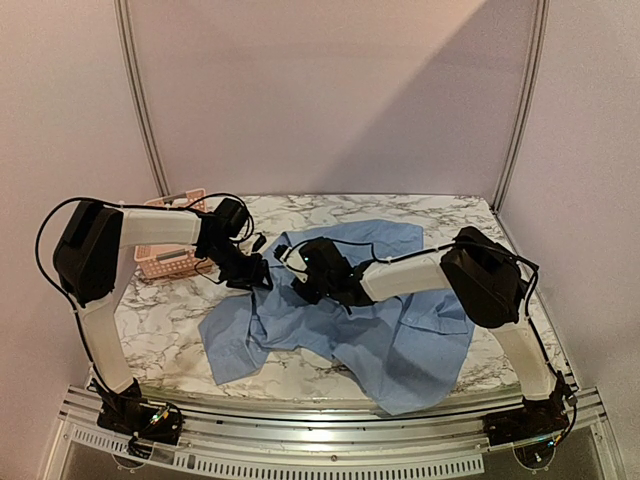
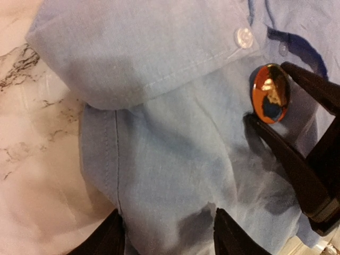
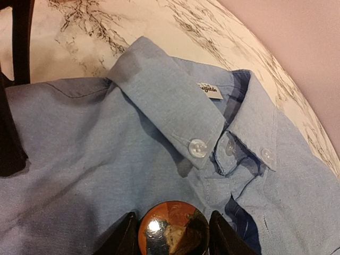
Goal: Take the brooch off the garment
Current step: Pick up the brooch from the crumpled clothing.
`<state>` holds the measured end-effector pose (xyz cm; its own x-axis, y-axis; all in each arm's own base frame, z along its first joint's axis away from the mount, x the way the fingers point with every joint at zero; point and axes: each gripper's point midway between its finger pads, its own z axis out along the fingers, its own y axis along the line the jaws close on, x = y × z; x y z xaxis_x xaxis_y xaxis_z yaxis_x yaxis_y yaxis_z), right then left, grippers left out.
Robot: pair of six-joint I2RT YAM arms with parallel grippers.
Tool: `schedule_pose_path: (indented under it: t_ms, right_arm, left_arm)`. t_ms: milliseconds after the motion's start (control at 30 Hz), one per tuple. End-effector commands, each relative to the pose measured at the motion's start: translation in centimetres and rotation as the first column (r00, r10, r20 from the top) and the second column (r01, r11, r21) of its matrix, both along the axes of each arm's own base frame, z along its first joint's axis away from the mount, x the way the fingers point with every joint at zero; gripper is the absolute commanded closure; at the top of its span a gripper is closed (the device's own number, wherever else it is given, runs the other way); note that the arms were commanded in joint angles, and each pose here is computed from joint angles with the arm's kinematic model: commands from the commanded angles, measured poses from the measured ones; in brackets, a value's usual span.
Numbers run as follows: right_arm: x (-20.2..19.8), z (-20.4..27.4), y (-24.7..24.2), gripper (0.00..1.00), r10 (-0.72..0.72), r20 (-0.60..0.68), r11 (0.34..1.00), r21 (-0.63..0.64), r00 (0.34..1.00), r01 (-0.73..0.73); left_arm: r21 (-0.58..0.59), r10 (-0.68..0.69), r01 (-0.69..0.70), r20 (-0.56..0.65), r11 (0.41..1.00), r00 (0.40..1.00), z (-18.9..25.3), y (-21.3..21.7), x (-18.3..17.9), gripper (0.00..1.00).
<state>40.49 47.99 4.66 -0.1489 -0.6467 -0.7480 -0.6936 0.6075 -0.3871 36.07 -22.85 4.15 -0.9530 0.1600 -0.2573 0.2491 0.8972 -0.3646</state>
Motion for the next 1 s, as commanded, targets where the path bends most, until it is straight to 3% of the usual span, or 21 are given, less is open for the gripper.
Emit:
schedule_pose_path:
  t_ms: [0, 100, 200, 333, 400, 500, 667, 800, 967]
  right_arm:
    - [-0.6, -1.6, -0.9, 0.55, 0.005, -0.031, 0.997, -0.072, 1.000, -0.007]
    - [-0.6, -2.7, -1.3, 0.57, -0.013, -0.057, 0.997, -0.081, 0.998, 0.009]
    - [-0.5, -2.6, -1.6, 0.67, -0.036, -0.072, 0.998, -0.054, 0.997, 0.032]
    - [-0.4, -0.6, -1.3, 0.68, -0.009, -0.185, 0.994, 0.104, 0.983, 0.029]
    - [-0.7, 0.9, -1.1, 0.67, 0.042, -0.275, 0.975, 0.221, 0.961, 0.020]
    - [-1.2, 3.5, -1.1, 0.56, 0.127, -0.384, 0.926, 0.376, 0.915, 0.029]
    - [-0.4, 7.1, -3.2, 0.46, 0.180, -0.453, 0.852, 0.515, 0.873, 0.091]
    - [-0.7, 8.3, -3.5, 0.40, 0.187, -0.430, 0.855, 0.514, 0.883, 0.069]
    - [-1.8, 7.5, -2.6, 0.39, 0.168, -0.326, 0.923, 0.382, 0.930, -0.033]
  left_arm:
    - [-0.027, 0.002, -0.001, 0.041, 1.000, 0.999, 1.5, -0.1, 0.8, 0.43]
    - [-0.030, 0.001, 0.001, 0.046, 1.000, 0.999, 1.7, -0.2, 0.8, 0.43]
    - [-0.037, 0.001, 0.001, 0.055, 0.999, 0.998, 2.1, -0.2, 0.9, 0.43]
    - [-0.066, -0.008, 0.013, 0.076, 0.998, 0.997, 2.9, -0.6, 1.0, 0.43]
    - [-0.076, -0.013, 0.020, 0.085, 0.997, 0.996, 3.3, -0.7, 1.0, 0.43]
    - [-0.095, -0.021, 0.031, 0.104, 0.995, 0.994, 4.1, -1.0, 1.0, 0.43]
    - [-0.106, -0.021, 0.034, 0.120, 0.994, 0.993, 4.8, -1.1, 1.0, 0.43]
    - [-0.106, -0.017, 0.030, 0.119, 0.994, 0.993, 4.8, -1.0, 1.0, 0.43]
    - [-0.104, -0.014, 0.026, 0.118, 0.994, 0.993, 4.8, -1.0, 1.0, 0.43]
